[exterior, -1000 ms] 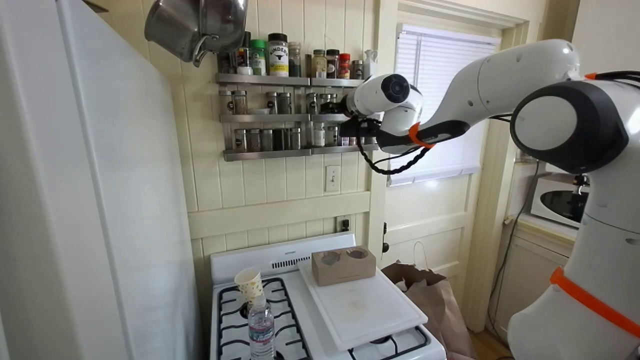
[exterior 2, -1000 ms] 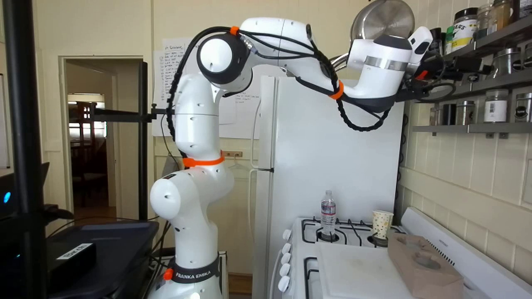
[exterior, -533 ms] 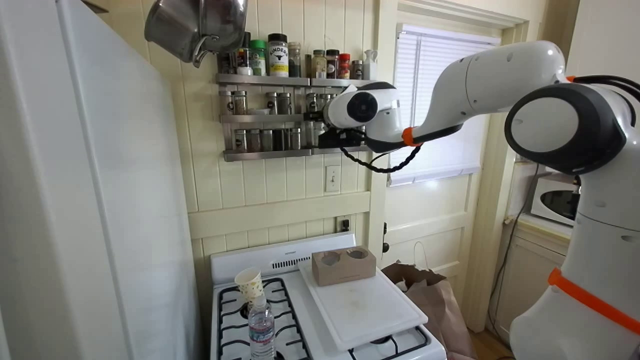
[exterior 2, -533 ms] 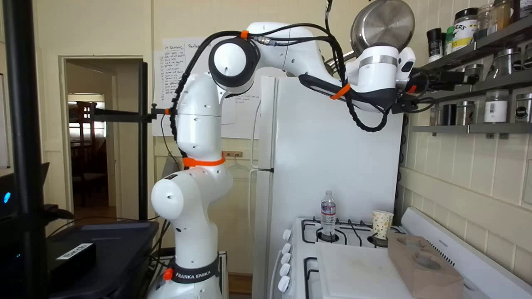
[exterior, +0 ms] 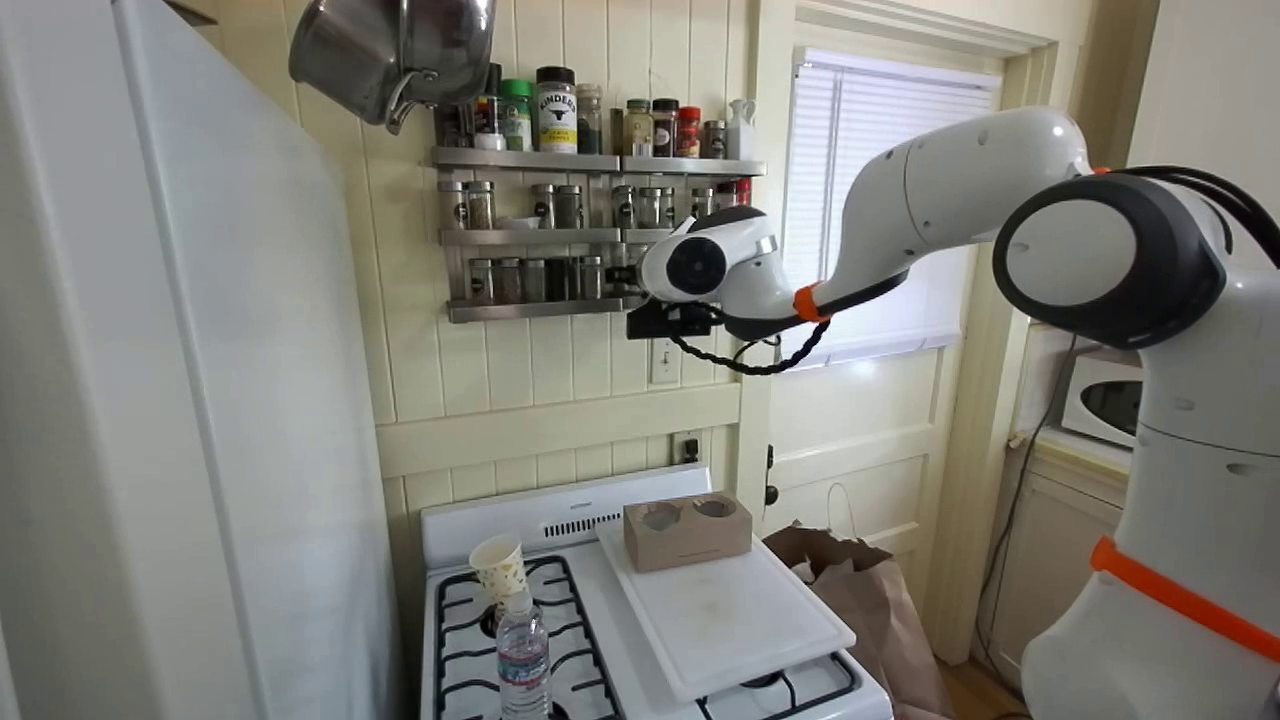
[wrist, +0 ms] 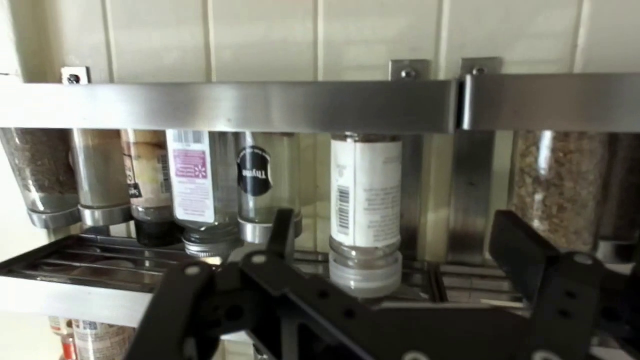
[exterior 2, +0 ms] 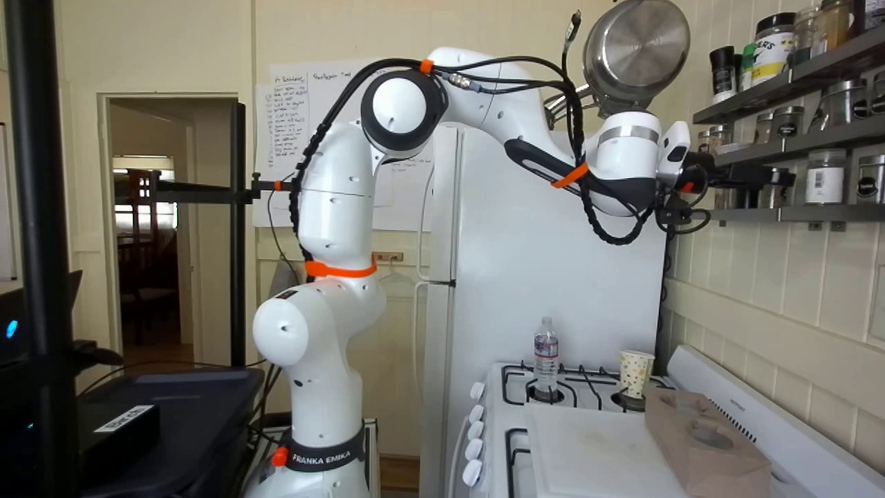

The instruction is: Put one glass jar from the bottom shelf in the brown box.

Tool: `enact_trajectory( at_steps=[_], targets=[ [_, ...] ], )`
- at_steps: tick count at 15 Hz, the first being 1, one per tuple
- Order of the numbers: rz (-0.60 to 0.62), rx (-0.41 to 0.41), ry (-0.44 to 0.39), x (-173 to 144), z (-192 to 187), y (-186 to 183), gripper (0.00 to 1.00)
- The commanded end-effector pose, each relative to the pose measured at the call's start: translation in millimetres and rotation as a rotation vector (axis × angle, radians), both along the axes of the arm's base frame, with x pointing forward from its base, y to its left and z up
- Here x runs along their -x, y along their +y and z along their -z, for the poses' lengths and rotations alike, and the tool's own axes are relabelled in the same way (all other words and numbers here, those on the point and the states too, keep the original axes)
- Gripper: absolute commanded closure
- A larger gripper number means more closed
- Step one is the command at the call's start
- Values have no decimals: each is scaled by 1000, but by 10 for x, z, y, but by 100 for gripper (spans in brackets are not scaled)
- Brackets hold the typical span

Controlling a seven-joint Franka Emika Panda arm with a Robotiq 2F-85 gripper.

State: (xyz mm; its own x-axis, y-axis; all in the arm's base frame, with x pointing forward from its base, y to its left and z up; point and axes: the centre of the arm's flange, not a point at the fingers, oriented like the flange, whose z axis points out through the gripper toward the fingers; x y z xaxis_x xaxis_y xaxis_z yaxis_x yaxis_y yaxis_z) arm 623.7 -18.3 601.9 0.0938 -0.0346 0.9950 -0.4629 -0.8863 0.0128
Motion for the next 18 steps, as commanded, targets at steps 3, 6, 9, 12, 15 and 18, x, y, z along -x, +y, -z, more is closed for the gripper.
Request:
enact_trajectory(
  at_steps=[3, 6, 9, 12, 15, 18],
  targets=[
    [39, 17, -24, -113, 6, -50, 0],
    [54, 43, -29, -215, -6, -109, 0],
    [35, 46, -29, -323, -41, -133, 0],
    [19, 57, -28, -396, -43, -110, 0],
    [11, 45, -24, -484, -54, -132, 0],
    [16, 37, -20, -551, -40, -179, 1]
  ],
)
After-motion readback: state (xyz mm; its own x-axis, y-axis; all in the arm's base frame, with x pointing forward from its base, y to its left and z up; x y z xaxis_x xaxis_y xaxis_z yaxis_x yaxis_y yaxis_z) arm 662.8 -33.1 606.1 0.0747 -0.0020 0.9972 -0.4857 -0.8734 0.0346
